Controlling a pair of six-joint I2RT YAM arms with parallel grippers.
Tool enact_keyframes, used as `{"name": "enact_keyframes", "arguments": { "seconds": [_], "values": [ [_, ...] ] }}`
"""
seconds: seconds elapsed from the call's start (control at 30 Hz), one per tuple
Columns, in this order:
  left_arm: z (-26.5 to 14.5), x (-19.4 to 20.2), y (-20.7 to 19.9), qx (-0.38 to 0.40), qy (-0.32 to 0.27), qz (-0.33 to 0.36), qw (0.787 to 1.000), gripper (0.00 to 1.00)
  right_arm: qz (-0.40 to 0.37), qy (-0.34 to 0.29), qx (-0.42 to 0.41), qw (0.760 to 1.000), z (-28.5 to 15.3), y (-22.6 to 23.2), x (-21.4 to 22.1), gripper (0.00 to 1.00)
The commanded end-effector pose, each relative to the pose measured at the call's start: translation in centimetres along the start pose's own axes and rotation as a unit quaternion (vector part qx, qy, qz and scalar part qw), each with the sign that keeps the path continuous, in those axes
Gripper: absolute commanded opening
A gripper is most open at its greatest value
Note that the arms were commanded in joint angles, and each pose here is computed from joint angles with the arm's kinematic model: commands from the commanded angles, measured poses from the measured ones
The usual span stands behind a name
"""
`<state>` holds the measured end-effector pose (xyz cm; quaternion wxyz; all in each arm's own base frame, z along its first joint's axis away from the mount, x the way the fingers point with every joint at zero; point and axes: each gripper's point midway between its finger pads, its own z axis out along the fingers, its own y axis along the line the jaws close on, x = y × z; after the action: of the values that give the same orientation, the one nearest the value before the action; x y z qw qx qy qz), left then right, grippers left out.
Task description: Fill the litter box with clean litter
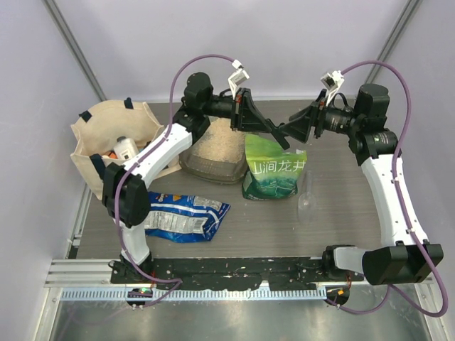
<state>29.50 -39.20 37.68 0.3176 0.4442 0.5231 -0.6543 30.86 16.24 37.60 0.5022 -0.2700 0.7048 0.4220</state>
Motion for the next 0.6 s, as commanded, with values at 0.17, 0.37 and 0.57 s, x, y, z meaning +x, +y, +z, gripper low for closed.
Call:
{"name": "enact_keyframes", "arguments": {
  "seconds": [0.17, 0.37, 0.57],
  "values": [
    [0.2, -1.0, -1.3, 0.024, -0.004, 0.009, 1.000, 0.00, -0.010, -0.012, -0.043, 0.999, 0.7, 1.6, -0.9, 0.69],
    [0.2, -0.9, -0.9, 0.021, -0.008, -0.002, 1.000, 0.00, -0.005, -0.007, -0.052, 0.999, 0.5, 2.0, -0.5, 0.62],
    [0.3, -1.2, -0.5, 0.015, -0.016, -0.010, 1.000, 0.00, -0.004, -0.011, -0.050, 0.999, 0.4, 2.1, -0.6, 0.56]
  ]
}}
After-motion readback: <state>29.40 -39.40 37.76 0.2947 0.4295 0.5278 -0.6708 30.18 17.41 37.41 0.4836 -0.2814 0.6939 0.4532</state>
